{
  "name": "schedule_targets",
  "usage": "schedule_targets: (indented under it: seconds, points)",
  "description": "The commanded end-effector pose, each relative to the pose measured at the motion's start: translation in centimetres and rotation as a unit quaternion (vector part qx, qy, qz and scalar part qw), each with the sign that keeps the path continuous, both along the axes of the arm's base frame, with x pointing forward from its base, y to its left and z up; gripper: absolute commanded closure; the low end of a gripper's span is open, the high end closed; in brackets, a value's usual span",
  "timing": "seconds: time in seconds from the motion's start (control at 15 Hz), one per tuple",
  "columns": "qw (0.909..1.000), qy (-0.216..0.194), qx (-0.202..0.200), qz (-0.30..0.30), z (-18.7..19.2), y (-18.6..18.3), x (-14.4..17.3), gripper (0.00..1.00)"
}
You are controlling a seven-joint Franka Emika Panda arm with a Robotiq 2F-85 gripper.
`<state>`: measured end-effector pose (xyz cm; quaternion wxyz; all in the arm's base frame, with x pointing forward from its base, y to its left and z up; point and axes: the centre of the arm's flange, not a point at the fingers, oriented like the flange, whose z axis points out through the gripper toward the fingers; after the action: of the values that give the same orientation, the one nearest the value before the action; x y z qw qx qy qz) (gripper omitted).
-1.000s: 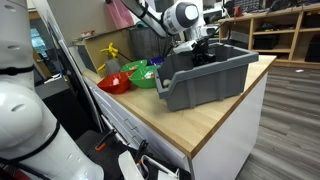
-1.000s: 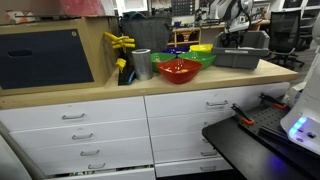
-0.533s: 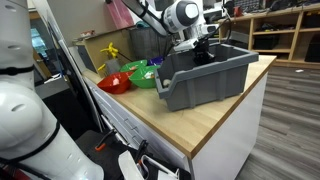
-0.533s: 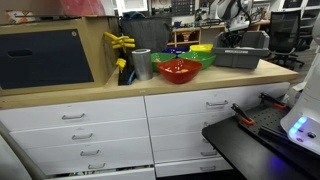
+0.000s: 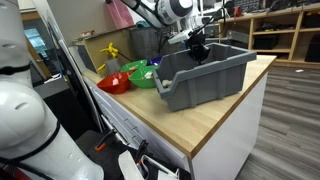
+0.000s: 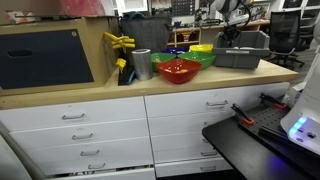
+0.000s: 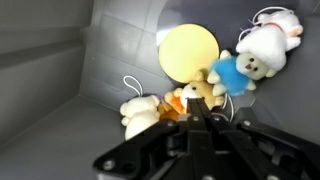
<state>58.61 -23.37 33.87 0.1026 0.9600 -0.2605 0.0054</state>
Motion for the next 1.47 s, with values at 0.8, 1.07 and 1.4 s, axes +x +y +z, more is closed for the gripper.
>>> schedule_targets:
  seconds: [0.8, 1.07, 1.4]
  points:
    - [0.999, 0.023, -0.036, -0.013, -4.3, -5.5, -0.5, 0.07]
    - [0.9993, 0.023, -0.019, -0.024, -6.8, -5.2, 0.0, 0.29]
    - [0.9992, 0.023, -0.022, -0.024, -6.6, -5.2, 0.4, 0.55]
